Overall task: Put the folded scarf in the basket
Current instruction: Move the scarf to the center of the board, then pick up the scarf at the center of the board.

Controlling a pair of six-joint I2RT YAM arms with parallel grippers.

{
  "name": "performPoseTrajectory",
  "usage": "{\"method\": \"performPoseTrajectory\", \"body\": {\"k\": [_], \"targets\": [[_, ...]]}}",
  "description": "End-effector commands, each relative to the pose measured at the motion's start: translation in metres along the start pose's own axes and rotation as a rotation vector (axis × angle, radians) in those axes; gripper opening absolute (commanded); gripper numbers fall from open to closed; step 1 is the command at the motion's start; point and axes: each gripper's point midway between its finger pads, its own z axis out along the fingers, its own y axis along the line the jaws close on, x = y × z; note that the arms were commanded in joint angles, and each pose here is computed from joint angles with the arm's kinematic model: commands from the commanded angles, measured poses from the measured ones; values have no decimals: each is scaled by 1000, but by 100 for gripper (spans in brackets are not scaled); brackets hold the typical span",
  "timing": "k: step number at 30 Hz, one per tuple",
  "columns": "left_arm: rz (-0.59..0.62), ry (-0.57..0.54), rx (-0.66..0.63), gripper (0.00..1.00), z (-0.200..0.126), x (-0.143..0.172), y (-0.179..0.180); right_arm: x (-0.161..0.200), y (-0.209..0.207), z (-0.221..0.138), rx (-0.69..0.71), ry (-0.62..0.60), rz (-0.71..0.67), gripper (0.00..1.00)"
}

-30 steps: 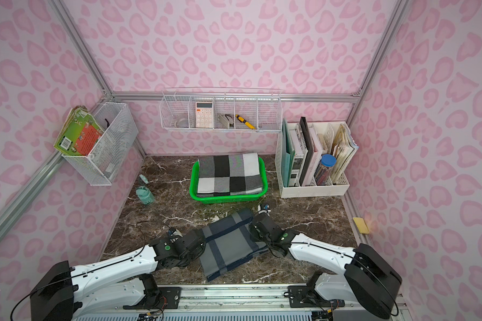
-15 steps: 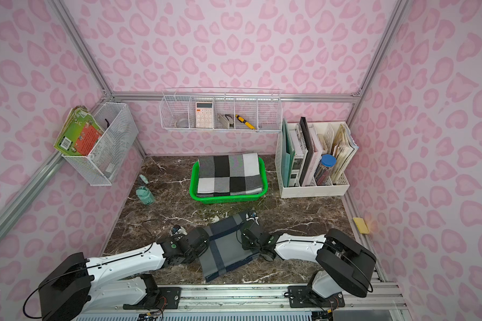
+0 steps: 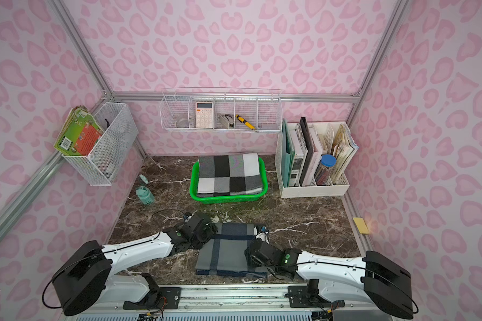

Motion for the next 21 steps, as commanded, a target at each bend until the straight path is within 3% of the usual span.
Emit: {"method": "performPoseTrajectory", "body": {"k": [1, 8, 14, 21], "targets": [[129, -20, -108, 73, -17, -6, 26, -14, -17, -6, 55, -53, 29, 71], [280, 32, -93, 74, -39, 2, 40, -50, -42, -5, -39, -143, 158, 72], [298, 135, -60, 74, -38, 23, 48, -56, -65, -1, -38, -140, 228, 73], [287, 157, -70, 72, -31, 28, 52, -46, -63, 11, -52, -92, 221, 72]]}}
